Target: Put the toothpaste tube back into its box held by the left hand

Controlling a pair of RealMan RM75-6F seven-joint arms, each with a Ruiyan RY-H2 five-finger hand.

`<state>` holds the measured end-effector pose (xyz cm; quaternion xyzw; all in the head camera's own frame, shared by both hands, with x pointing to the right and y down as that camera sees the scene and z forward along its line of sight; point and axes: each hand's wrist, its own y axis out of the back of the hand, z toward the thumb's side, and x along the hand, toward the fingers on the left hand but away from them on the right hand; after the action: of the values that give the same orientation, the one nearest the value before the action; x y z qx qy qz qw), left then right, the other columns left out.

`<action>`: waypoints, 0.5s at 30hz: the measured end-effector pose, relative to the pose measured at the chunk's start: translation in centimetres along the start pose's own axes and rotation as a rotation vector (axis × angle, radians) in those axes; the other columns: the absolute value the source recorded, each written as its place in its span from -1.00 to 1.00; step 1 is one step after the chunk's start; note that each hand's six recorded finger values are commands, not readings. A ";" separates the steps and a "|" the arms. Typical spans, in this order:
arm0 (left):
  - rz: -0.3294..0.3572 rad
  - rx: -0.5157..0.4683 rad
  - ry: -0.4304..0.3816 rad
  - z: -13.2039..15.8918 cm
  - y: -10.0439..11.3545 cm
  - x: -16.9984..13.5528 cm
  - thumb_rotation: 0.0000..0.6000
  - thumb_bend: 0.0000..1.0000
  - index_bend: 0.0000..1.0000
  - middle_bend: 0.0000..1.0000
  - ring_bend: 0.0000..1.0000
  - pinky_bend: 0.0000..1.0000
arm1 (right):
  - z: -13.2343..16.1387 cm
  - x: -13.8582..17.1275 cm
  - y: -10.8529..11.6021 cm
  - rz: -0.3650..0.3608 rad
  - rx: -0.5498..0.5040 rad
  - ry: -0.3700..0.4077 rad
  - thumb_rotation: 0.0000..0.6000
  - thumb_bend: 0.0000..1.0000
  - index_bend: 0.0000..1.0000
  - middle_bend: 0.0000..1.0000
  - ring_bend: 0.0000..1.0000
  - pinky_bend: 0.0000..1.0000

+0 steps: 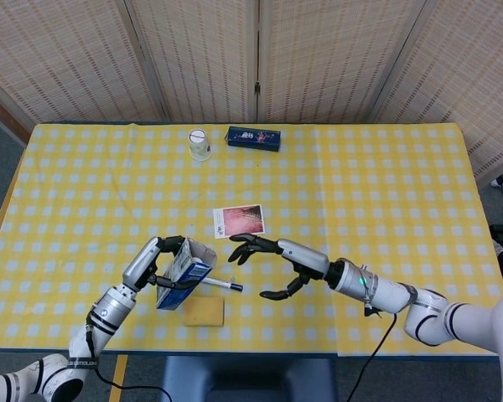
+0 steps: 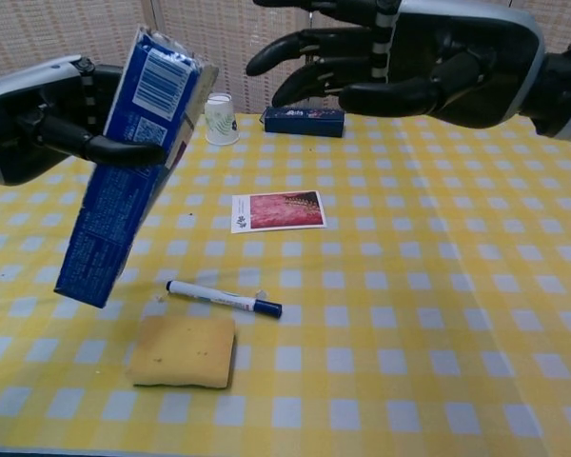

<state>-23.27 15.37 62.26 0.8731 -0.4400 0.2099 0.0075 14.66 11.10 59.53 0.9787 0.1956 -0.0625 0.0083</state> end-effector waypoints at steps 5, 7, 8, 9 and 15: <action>0.014 0.162 0.035 -1.4 1.3 -0.1 1.00 -0.67 0.28 0.31 0.17 0.43 | 0.2 2.6 2.4 -0.113 0.162 -0.031 0.88 -0.30 -1.00 -0.53 -0.50 -0.75; 0.024 0.238 0.058 -2.3 2.0 -0.1 1.00 -0.67 0.29 0.32 0.18 0.43 | -0.2 4.3 3.2 -0.156 0.231 -0.070 0.87 -0.30 -1.00 -0.55 -0.52 -0.75; 0.031 0.289 0.075 -2.9 2.5 0.0 1.00 -0.67 0.29 0.32 0.18 0.44 | -0.4 5.2 3.5 -0.175 0.257 -0.092 0.87 -0.30 -1.00 -0.55 -0.53 -0.75; 0.036 0.326 0.088 -3.4 3.0 0.0 1.00 -0.67 0.29 0.33 0.18 0.44 | -0.8 6.4 3.9 -0.197 0.285 -0.123 0.87 -0.30 -1.00 -0.55 -0.54 -0.75; 0.070 0.514 0.153 -6.2 5.6 0.8 1.00 -0.67 0.30 0.33 0.18 0.44 | -2.4 11.7 5.1 -0.289 0.382 -0.241 0.86 -0.30 -1.00 -0.57 -0.56 -0.75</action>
<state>-29.40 12.61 67.26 0.8122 -0.4003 0.3804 -0.1883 27.57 10.95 60.40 0.9099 0.3155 -0.2150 -0.1621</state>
